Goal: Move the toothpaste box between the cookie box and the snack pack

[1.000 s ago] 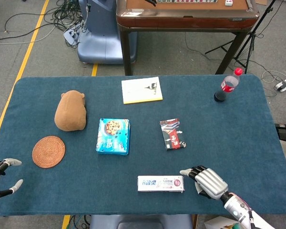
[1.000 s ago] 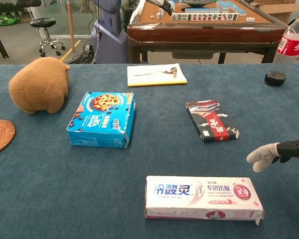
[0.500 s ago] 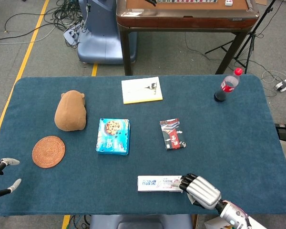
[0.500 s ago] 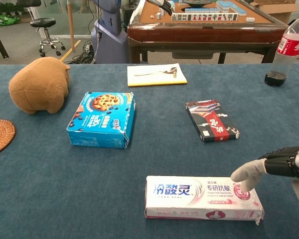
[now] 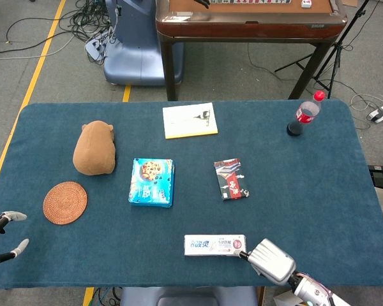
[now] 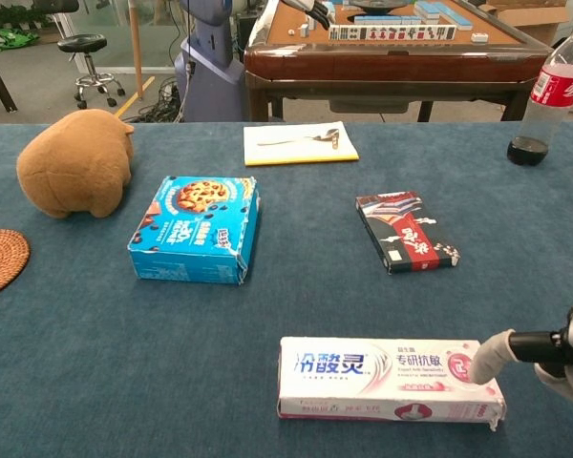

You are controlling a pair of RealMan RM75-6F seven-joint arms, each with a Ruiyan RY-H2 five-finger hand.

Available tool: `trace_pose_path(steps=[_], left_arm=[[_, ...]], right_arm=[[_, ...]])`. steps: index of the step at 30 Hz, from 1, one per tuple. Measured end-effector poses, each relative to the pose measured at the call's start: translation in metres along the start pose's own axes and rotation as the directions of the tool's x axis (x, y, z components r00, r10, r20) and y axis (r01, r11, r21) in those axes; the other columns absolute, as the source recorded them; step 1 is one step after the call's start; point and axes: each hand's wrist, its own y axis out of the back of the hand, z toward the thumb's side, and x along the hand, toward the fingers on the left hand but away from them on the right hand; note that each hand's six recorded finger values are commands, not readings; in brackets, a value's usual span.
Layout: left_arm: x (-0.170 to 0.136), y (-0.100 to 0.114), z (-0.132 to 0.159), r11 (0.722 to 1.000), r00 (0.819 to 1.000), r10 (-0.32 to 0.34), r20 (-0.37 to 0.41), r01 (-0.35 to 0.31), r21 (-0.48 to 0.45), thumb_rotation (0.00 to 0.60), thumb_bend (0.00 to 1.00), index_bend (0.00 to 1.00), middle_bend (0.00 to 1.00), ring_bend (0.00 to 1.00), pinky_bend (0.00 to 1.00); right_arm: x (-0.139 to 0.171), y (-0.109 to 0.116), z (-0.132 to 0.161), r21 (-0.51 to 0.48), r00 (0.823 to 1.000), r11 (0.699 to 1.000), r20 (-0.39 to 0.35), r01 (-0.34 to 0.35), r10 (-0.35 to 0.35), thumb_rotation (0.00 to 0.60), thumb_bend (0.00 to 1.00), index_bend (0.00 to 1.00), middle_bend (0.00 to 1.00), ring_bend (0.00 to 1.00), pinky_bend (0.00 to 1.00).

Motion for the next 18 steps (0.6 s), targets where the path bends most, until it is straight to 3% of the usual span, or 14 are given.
trace_pose_path(steps=[18], left_arm=[[0.0, 0.0, -0.002, 1.0, 1.0, 0.001, -0.005, -0.001, -0.002, 0.6, 0.27, 0.35, 0.34, 0.33, 0.46]], right_arm=[[-0.011, -0.01, 0.021, 0.231, 0.992, 0.972, -0.107, -0.045, 0.071, 0.6, 1.0, 0.31, 1.0, 1.0, 0.97]])
